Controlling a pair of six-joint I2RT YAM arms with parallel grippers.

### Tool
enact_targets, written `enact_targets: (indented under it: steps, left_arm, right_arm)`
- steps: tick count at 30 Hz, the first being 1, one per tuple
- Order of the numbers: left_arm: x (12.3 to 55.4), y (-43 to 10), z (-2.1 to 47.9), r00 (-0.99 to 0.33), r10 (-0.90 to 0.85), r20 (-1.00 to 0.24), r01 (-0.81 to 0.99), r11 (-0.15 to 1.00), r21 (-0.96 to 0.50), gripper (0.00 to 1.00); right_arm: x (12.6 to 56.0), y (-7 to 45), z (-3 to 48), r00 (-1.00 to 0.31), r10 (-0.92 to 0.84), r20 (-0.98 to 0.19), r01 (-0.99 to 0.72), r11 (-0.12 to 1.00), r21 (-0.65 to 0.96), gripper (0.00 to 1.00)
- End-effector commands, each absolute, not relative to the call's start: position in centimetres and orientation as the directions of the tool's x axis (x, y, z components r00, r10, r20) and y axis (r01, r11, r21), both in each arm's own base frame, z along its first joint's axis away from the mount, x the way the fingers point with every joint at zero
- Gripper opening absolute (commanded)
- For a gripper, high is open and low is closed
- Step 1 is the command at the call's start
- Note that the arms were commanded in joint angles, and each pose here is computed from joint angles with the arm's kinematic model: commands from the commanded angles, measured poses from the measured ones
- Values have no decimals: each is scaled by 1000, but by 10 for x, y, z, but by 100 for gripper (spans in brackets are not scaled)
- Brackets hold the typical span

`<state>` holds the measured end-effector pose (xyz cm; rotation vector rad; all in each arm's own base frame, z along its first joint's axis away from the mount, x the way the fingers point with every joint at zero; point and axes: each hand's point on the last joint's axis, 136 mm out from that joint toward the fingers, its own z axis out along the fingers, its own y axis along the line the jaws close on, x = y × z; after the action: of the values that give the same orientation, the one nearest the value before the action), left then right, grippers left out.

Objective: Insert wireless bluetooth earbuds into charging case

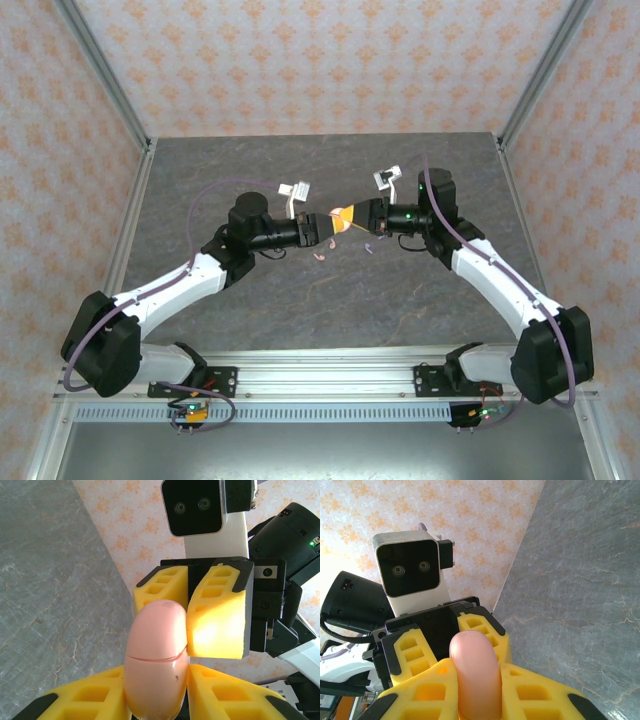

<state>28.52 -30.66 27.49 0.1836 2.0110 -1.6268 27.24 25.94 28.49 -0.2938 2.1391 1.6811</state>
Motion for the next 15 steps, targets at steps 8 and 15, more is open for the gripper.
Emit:
enact_targets:
  steps: [8,15]
  left_arm:
    - [285,-314,297,-811,-218,-543,496,237,-835,32]
    - [283,-319,294,-814,-198,-547,500,243,-831,25]
  right_arm:
    - [253,262,300,-875,11,-484,-470,220,855,20]
    - [250,263,297,-878,-3,-479,-468,219,856,20]
